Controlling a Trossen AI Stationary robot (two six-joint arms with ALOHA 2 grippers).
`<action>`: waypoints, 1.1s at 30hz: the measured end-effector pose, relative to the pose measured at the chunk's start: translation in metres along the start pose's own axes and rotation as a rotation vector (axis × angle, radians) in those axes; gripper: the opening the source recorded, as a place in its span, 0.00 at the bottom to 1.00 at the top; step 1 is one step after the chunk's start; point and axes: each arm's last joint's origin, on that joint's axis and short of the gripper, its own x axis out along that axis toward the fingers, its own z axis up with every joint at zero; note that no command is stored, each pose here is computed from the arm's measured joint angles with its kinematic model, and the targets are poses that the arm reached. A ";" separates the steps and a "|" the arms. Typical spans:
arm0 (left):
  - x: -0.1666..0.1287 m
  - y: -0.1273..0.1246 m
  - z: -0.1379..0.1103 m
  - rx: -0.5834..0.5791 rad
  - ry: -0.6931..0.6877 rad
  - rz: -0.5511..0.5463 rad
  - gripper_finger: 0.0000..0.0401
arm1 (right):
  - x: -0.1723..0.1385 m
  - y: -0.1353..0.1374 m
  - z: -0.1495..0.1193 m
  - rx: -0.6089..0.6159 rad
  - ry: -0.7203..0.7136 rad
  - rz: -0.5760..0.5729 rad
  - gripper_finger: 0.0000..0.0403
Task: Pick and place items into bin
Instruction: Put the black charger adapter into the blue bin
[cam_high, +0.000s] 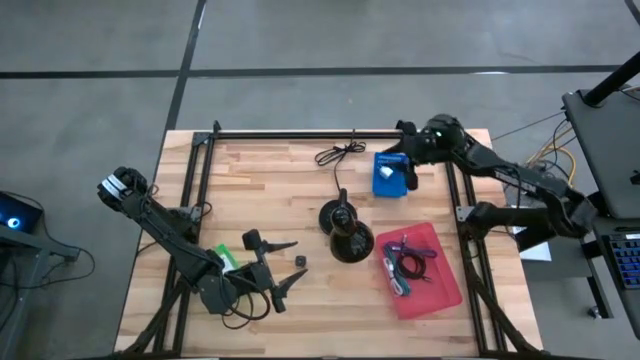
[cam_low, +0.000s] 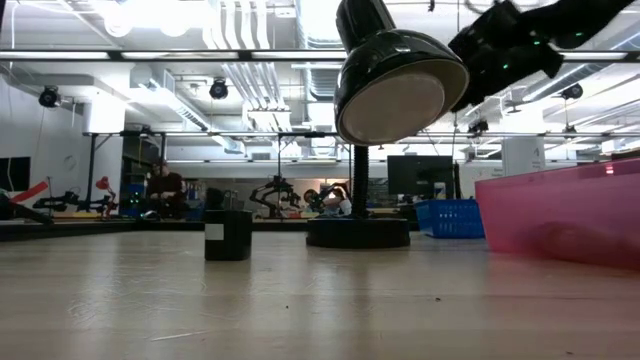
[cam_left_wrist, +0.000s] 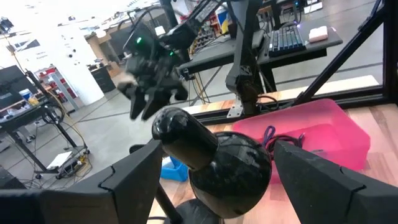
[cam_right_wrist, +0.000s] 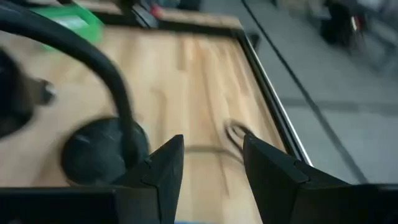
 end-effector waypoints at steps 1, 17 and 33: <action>0.000 0.000 -0.002 0.000 0.000 0.000 0.72 | -0.003 0.004 0.000 -0.021 -0.041 0.018 0.38; 0.000 -0.001 -0.012 -0.037 0.020 0.000 0.72 | -0.026 0.070 -0.057 -0.113 -0.648 0.147 0.38; 0.013 0.001 -0.035 -0.087 0.163 -0.111 0.72 | -0.024 0.097 -0.072 -0.134 -0.733 0.275 0.38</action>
